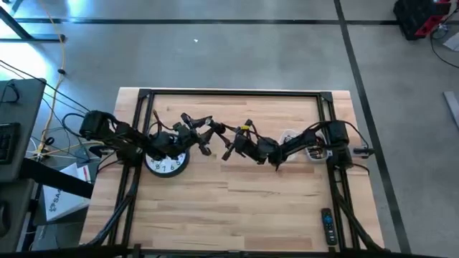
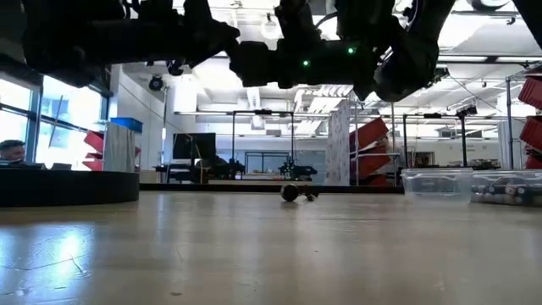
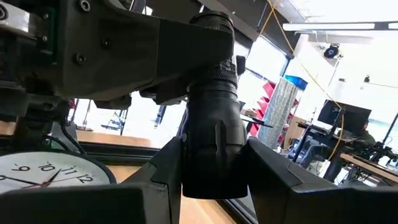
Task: Insert battery
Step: Close the black flashlight lid
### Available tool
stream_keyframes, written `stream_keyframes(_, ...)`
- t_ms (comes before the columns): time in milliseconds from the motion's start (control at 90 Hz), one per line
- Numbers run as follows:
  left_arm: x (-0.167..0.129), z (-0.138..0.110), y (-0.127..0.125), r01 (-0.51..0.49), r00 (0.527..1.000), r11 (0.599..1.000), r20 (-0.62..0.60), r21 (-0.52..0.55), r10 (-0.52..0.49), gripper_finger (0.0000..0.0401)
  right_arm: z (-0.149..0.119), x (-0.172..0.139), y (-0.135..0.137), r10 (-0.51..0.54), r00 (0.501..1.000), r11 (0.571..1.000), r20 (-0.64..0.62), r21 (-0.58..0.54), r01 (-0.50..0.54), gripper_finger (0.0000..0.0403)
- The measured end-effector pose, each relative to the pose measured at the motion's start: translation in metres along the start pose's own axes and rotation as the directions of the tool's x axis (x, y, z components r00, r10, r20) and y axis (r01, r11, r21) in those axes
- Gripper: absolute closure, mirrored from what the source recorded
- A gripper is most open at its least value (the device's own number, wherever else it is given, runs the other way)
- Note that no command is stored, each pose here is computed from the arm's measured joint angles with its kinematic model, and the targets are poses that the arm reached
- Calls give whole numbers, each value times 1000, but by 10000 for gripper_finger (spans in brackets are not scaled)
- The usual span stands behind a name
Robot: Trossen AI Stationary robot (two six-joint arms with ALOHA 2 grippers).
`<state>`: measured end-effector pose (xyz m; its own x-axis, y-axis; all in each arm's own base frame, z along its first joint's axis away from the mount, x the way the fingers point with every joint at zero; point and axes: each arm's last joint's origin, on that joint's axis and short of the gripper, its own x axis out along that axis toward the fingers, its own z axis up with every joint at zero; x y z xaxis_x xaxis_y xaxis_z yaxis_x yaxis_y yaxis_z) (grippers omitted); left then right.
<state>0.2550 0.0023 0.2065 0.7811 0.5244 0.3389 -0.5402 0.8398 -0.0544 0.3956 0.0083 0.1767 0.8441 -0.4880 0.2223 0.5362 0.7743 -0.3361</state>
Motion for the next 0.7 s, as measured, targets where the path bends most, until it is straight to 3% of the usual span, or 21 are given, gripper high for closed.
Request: stream_keyframes(700, 8, -1, 9, 70, 997, 987, 26, -144, -67, 236, 3, 1, -5, -21, 999, 1000, 46, 22, 20, 296)
